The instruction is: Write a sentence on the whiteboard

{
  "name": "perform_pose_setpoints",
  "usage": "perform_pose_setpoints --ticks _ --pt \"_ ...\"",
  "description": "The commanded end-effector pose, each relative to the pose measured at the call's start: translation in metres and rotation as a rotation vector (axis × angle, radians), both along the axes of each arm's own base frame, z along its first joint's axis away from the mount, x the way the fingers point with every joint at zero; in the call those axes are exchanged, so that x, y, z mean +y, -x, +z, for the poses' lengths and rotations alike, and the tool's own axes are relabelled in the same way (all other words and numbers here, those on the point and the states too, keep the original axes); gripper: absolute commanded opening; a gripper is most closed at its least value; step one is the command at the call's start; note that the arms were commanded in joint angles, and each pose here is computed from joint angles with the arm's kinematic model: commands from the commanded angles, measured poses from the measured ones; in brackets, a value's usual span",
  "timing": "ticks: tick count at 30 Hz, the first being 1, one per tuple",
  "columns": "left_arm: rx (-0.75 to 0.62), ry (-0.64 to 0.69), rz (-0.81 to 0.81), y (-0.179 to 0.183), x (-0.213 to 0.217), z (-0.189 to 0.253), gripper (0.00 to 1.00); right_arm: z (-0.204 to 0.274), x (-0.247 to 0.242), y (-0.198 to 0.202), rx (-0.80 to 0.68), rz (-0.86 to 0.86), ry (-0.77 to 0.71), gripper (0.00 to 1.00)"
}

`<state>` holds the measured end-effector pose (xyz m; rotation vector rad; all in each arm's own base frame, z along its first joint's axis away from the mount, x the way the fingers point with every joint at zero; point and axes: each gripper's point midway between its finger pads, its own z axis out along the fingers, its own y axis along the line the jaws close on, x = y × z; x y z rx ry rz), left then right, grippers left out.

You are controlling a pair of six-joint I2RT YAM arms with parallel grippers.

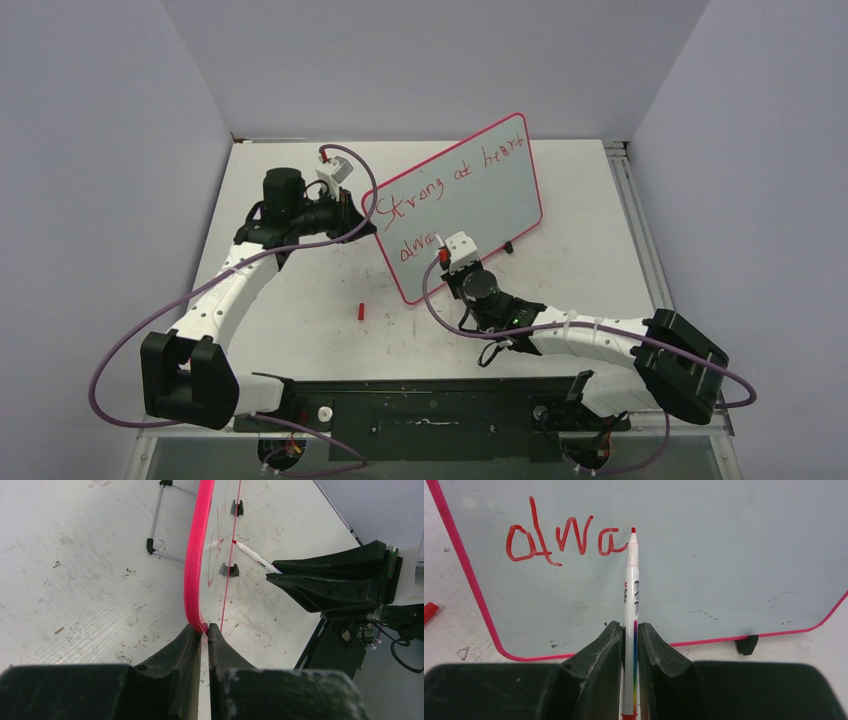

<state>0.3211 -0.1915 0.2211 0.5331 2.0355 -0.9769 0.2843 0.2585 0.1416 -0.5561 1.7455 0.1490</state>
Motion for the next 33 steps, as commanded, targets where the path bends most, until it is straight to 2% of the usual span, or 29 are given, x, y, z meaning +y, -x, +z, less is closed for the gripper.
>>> perform_pose_setpoints --ticks 1,33 --pt "-0.092 0.031 -0.026 0.001 -0.003 0.025 0.00 0.025 0.010 -0.010 -0.046 0.000 -0.067 0.05" --pt "-0.093 0.031 -0.025 0.001 -0.003 0.025 0.00 -0.010 -0.003 -0.001 0.027 -0.017 -0.033 0.05"
